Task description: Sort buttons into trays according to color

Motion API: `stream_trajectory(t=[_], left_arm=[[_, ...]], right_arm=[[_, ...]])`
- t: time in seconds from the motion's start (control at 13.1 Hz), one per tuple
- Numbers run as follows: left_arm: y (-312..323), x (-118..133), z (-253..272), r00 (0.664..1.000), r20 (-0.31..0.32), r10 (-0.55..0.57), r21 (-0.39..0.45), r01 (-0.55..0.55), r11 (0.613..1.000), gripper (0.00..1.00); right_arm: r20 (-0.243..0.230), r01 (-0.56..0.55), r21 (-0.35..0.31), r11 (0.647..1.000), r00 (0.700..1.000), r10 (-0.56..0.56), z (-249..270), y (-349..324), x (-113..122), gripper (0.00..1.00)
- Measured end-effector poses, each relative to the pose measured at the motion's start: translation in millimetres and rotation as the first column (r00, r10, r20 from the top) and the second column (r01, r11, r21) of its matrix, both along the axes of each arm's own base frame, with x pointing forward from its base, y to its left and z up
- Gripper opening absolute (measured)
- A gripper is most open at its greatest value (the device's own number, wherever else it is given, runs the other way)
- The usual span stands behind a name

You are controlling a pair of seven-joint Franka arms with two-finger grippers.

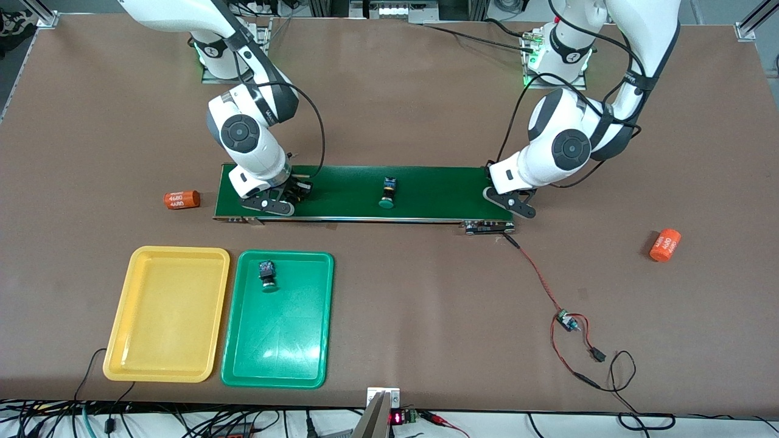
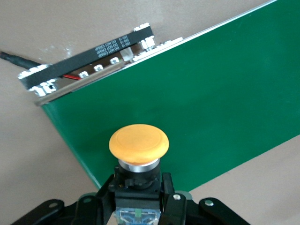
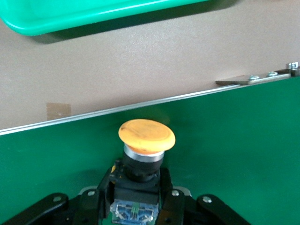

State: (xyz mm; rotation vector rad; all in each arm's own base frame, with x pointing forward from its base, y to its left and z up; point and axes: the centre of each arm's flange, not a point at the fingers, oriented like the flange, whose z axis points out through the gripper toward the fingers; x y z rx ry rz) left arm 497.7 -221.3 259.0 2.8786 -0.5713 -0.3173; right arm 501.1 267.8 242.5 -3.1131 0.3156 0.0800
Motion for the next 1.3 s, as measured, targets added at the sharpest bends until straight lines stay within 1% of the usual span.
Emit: stream_trajectory(t=[0.15,0.31,0.38,0.53,0.69,0.84,0.99,1.07,1.15,1.22,1.3], left_arm=[[1,0,-5,0.999,-0.017,0.041,0.002,-0.041,0.999,0.42],[1,1,-8,0.996,-0.026,0.082,0.010,-0.082,0.997,0.42],[0,2,-9,0.995,-0.028,0.093,0.012,-0.093,0.996,0.42],[0,4,-10,0.994,-0.029,0.102,0.011,-0.102,0.995,0.42],[-1,7,-11,0.994,-0.029,0.104,0.007,-0.104,0.995,0.42],[-1,12,-9,0.994,-0.022,0.106,0.001,-0.106,0.994,0.57],[-2,17,-4,0.994,-0.010,0.108,-0.005,-0.108,0.994,0.78],[-3,18,-3,0.994,-0.007,0.109,-0.007,-0.109,0.994,0.89],[-3,20,0,0.994,-0.002,0.110,-0.009,-0.110,0.994,0.98],[0,24,4,0.993,0.008,0.117,-0.011,-0.117,0.993,1.00],[11,30,9,0.991,0.020,0.129,-0.010,-0.129,0.992,1.00]], right_arm=[[0.008,-0.001,0.003,1.000,1.000,0.001,3,-2,3,0.42],[0.028,-0.009,0.009,1.000,1.000,0.008,15,-8,13,0.42],[0.024,-0.026,0.002,1.000,0.999,0.026,25,-15,22,0.42],[0.010,-0.069,-0.016,0.997,0.998,0.069,55,-38,48,0.42],[0.019,-0.104,-0.018,0.994,0.994,0.105,82,-65,74,0.42],[0.030,-0.133,-0.013,0.991,0.991,0.133,92,-96,95,0.42],[0.031,-0.161,-0.009,0.987,0.986,0.161,88,-125,112,0.42],[0.030,-0.178,-0.016,0.984,0.984,0.178,82,-139,121,0.42],[0.031,-0.196,-0.036,0.980,0.980,0.197,76,-155,132,0.42],[0.029,-0.216,-0.058,0.975,0.976,0.218,69,-170,142,0.42],[0.024,-0.236,-0.070,0.969,0.971,0.238,61,-184,150,0.42]])
